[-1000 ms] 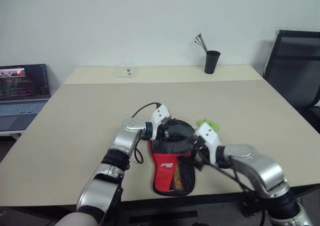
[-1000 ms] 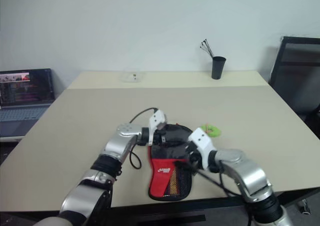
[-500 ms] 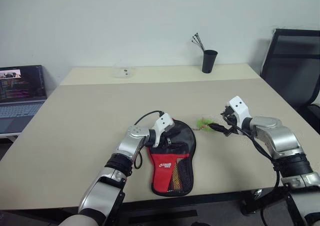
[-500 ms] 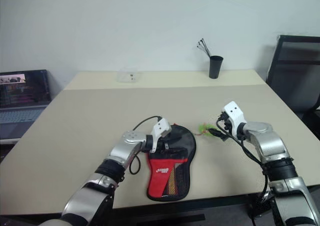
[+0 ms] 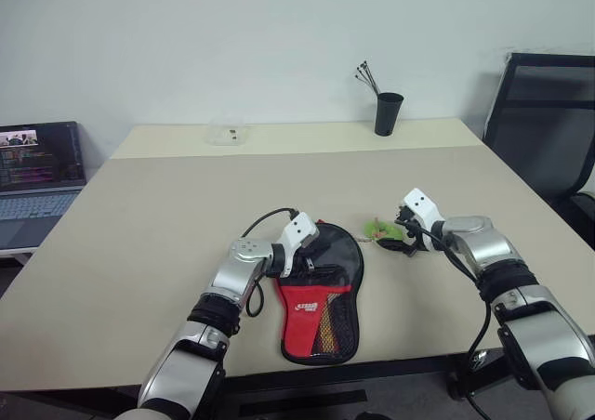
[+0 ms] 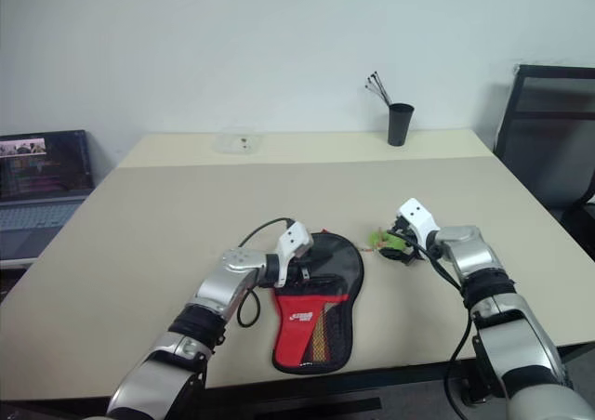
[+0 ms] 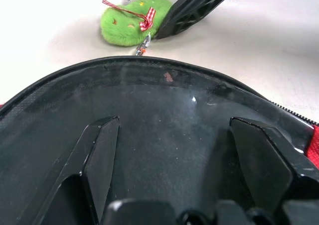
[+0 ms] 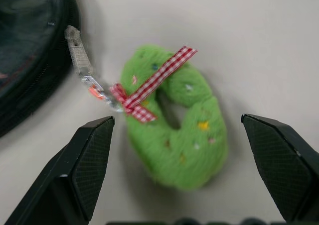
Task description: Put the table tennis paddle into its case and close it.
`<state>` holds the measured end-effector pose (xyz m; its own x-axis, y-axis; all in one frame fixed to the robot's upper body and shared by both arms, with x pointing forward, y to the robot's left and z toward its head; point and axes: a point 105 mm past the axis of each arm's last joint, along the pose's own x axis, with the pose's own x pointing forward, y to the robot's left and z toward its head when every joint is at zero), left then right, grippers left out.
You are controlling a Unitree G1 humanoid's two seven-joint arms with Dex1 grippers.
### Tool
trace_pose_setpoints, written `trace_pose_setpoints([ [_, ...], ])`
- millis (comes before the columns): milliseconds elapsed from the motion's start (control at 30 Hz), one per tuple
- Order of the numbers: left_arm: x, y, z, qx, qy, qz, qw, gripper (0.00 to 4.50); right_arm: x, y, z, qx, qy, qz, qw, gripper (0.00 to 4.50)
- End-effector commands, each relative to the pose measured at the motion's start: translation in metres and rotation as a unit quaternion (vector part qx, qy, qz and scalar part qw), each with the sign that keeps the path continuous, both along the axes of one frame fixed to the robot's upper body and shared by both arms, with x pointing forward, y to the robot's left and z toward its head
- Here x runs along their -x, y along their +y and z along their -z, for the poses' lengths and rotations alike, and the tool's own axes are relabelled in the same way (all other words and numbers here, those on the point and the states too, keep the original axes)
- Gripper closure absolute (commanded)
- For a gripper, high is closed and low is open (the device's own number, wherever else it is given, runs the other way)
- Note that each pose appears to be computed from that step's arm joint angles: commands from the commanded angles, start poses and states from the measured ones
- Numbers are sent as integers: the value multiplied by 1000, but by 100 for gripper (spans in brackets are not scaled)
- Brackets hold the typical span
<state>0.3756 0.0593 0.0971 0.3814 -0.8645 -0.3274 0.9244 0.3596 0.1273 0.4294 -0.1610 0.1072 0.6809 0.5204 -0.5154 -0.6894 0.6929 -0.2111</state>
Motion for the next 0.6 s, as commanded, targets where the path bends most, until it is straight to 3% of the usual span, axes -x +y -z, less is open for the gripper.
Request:
trace_pose_setpoints([
  [33, 1, 0, -5, 2, -10, 3, 1000, 65, -6, 0, -5, 18, -17, 4, 1000, 0],
  [133, 2, -1, -4, -6, -13, 10, 1000, 65, -8, -2, 0, 13, -6, 23, 1000, 0],
  [533, 3, -8, 5, -29, -23, 34, 999, 60, 1, 10, 15, -21, 63, 19, 998, 371],
  [600, 2, -9, 9, -32, -14, 34, 999, 60, 2, 13, 15, -21, 62, 16, 998, 416],
])
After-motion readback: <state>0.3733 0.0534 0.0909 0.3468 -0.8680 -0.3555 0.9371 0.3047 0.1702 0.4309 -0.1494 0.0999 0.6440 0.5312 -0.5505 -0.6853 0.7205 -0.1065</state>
